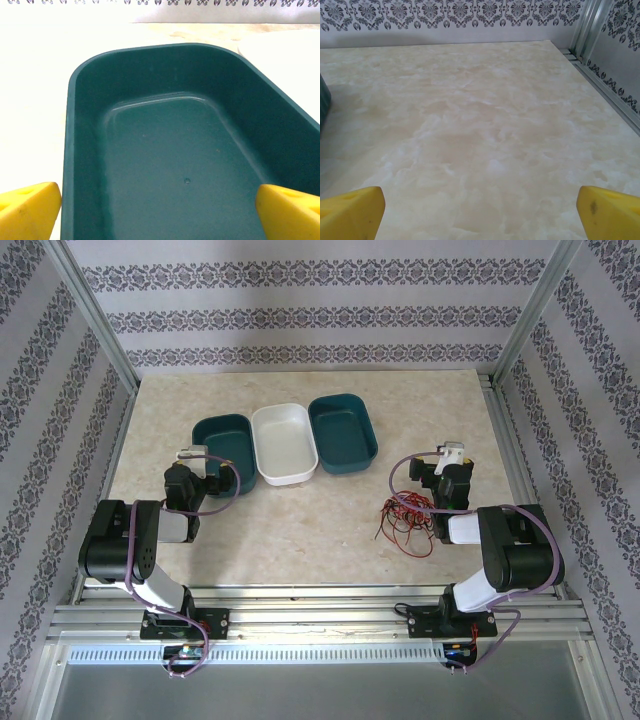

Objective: Untangle the cables

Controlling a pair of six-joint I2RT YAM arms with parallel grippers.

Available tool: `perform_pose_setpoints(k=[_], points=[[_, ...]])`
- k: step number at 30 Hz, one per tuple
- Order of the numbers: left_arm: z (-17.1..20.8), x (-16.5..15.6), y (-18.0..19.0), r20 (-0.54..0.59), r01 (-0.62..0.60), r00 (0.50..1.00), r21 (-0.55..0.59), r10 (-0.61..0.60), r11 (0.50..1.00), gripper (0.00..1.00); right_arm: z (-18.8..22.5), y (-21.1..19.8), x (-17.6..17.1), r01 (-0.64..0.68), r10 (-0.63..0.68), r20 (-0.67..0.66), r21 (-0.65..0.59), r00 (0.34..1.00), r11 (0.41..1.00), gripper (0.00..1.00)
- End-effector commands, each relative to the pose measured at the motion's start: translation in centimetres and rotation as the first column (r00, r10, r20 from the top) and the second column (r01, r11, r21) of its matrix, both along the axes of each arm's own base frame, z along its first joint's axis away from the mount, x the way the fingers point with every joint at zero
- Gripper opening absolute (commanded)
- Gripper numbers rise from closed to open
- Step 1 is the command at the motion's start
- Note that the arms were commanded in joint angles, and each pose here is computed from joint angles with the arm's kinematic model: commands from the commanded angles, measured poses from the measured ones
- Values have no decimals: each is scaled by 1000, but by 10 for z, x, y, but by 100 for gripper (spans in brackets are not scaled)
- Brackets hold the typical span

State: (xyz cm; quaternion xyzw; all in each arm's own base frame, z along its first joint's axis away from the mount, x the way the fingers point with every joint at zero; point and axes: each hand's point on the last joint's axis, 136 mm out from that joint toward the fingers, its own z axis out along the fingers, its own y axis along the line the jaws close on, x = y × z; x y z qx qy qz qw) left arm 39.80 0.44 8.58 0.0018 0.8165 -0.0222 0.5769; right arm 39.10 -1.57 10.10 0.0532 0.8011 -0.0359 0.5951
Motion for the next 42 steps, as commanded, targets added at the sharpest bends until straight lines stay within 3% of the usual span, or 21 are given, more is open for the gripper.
perform_pose_setpoints(k=[1, 8, 12, 18, 22, 26, 31, 36, 42], points=[[1, 3, -2, -5, 2, 1000, 12, -2, 1000, 99, 3, 0, 0, 12, -12, 20, 4, 1000, 1000, 98], [7, -2, 2, 38, -24, 999, 10, 24, 1000, 99, 6, -3, -1, 29, -29, 25, 9, 999, 1000, 98], [25, -16, 10, 101, -74, 992, 8, 73, 997, 99, 15, -4, -6, 29, -29, 22, 9, 999, 1000, 98], [65, -27, 10, 127, -82, 989, -4, 82, 997, 99, 40, -22, -23, 144, -145, 41, 37, 989, 989, 98], [91, -38, 8, 164, -84, 982, -50, 91, 995, 99, 49, -37, -49, 266, -262, -53, 100, 964, 959, 98], [114, -49, -3, 158, -62, 984, -105, 78, 993, 99, 58, -31, -79, 285, -262, -151, 164, 953, 944, 98], [136, -66, -53, 173, 74, 984, -161, -46, 984, 99, 56, -28, -131, 383, -299, -291, 295, 909, 876, 92], [140, -78, -123, 158, 247, 963, -198, -218, 949, 100, 41, -21, -172, 446, -290, -425, 332, 858, 831, 83], [141, -83, -225, 109, 477, 879, -145, -465, 867, 100, 27, -7, -193, 466, -222, -570, 328, 791, 821, 78]])
